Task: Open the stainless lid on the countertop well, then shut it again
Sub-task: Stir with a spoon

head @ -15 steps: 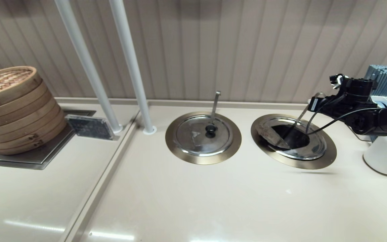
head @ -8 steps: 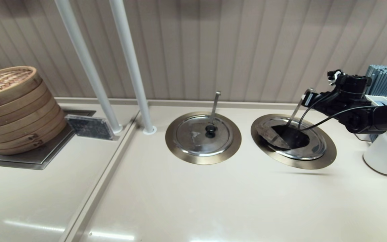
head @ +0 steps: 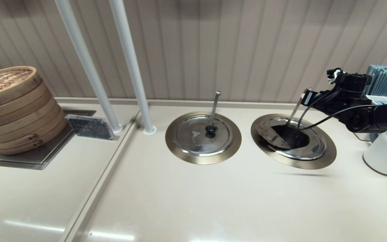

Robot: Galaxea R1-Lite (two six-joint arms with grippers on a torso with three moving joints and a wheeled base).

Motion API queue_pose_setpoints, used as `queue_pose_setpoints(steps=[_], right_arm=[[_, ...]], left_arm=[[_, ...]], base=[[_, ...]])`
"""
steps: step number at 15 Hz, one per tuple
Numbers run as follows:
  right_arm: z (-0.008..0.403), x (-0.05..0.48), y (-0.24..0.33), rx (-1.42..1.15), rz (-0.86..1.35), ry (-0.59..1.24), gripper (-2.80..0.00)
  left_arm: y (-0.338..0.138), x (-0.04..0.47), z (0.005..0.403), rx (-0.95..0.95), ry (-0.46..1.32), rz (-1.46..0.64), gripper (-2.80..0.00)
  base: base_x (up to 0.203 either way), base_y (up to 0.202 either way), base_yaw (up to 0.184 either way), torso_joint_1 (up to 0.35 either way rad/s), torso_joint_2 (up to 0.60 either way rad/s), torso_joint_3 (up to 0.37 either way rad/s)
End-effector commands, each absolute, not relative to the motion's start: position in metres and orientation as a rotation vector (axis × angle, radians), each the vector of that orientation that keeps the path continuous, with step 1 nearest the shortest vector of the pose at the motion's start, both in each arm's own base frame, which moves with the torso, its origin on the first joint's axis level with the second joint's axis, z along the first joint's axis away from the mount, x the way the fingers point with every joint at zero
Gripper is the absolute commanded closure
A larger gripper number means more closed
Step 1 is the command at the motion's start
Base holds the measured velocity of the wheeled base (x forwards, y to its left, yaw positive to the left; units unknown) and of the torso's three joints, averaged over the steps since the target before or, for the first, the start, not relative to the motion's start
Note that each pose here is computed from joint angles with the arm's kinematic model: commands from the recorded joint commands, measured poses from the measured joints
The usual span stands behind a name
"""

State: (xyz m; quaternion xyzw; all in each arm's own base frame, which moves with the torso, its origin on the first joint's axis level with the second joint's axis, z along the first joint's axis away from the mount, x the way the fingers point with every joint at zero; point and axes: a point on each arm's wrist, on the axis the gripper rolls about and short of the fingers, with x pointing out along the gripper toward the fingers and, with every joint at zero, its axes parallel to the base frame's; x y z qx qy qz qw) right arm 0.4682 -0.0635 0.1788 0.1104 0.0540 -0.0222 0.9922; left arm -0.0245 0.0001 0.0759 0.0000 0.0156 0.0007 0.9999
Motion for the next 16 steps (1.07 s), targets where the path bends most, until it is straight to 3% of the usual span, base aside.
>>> queue_pose_setpoints(steps=[1,11,16], right_arm=[[0.182,0.468,-0.065,0.223,-0.046,0.097,0.00],[0.218,0.446,-0.069,0.218,-0.067,0.066,0.00],[0.207,0.444,-0.067,0.203,-0.057,0.115,0.00]], left_arm=[[0.000,-0.025,0.076,0.000,0.032,0.002,0.00],[0.000,-0.024,0.076,0.000,0.031,0.002,0.00],[0.000,-0.024,0.076,0.000,0.031,0.002,0.00]], base=[[0.000,0.000,0.000,0.000,0.00,0.000],[0.000,0.000,0.000,0.000,0.00,0.000],[0.000,0.000,0.000,0.000,0.00,0.000]])
